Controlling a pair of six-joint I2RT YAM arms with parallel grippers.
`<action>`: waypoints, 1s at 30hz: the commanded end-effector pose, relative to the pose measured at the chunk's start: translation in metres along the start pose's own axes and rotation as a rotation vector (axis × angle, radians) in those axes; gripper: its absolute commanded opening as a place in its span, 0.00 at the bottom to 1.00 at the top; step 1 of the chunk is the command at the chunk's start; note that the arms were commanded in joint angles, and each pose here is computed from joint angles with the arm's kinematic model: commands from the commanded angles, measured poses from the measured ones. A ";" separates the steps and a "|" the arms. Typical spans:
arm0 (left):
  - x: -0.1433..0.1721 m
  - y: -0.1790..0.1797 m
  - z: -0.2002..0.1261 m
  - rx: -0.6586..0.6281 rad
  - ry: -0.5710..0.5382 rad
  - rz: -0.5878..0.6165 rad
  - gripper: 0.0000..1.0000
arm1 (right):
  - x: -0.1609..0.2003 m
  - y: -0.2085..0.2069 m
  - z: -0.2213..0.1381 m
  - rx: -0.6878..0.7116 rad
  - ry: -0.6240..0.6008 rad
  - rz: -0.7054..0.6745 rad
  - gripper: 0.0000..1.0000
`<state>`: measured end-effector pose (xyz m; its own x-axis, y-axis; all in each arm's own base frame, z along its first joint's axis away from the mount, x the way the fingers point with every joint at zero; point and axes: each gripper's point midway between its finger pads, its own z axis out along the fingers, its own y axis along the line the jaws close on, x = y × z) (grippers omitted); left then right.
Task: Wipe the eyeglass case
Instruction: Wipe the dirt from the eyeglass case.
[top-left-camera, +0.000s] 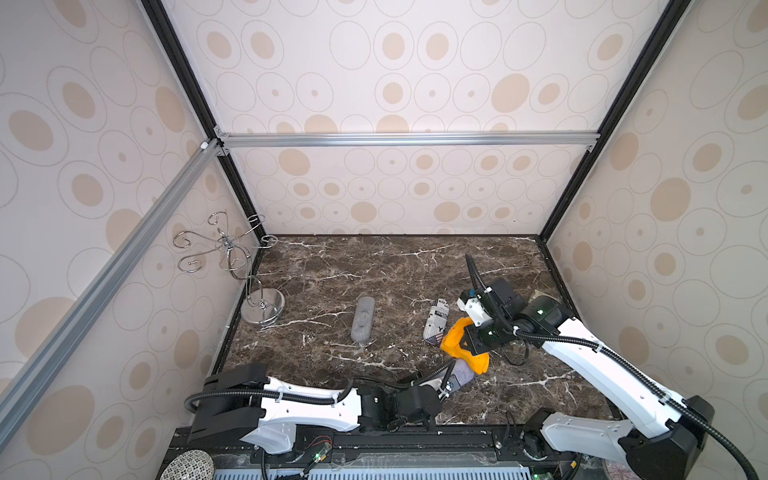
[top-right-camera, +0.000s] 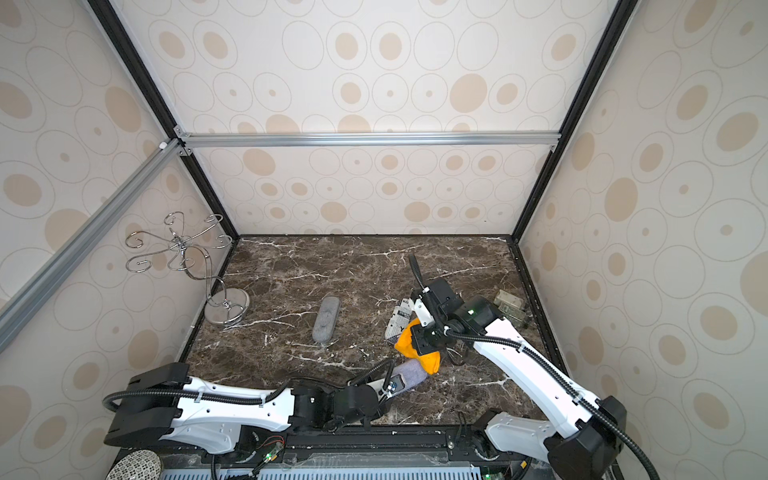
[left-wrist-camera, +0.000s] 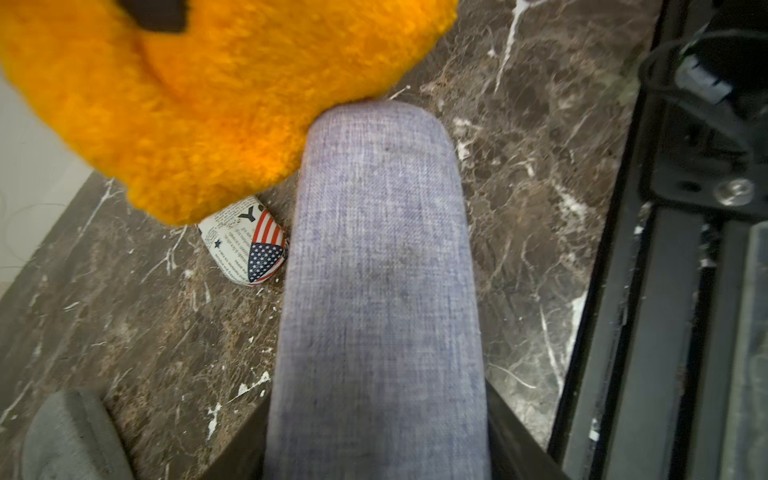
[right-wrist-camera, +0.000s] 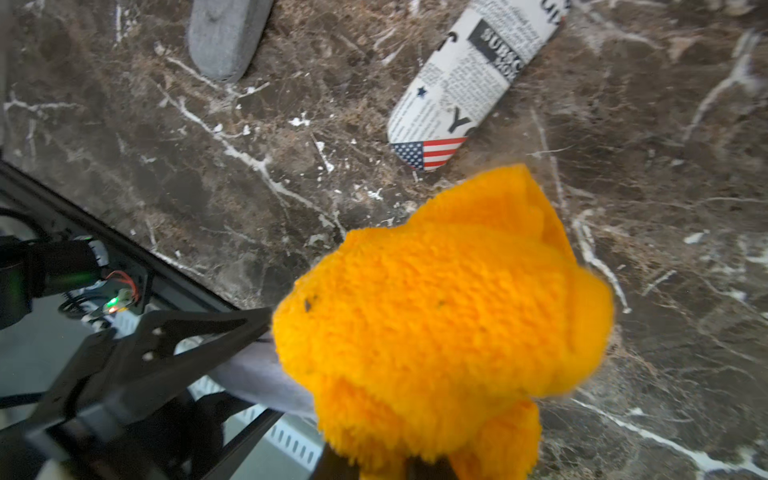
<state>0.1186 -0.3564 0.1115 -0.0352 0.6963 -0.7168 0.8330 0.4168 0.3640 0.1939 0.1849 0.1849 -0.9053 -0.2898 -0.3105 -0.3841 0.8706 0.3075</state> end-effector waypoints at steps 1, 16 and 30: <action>-0.035 0.021 -0.011 -0.116 -0.089 0.027 0.38 | 0.009 0.021 0.007 -0.102 0.088 -0.062 0.00; -0.049 0.030 -0.020 -0.181 -0.108 0.082 0.39 | 0.004 0.070 0.048 -0.196 0.205 -0.142 0.00; -0.034 0.039 -0.026 -0.220 -0.071 0.066 0.38 | 0.008 -0.021 0.031 0.199 0.174 -0.068 0.00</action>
<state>0.1264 -0.3400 0.1190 0.0758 0.7775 -0.6243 0.7570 0.3626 0.5436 0.2120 0.1924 0.1473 -0.9060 -0.3688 -0.2078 -0.4020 0.9033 0.1498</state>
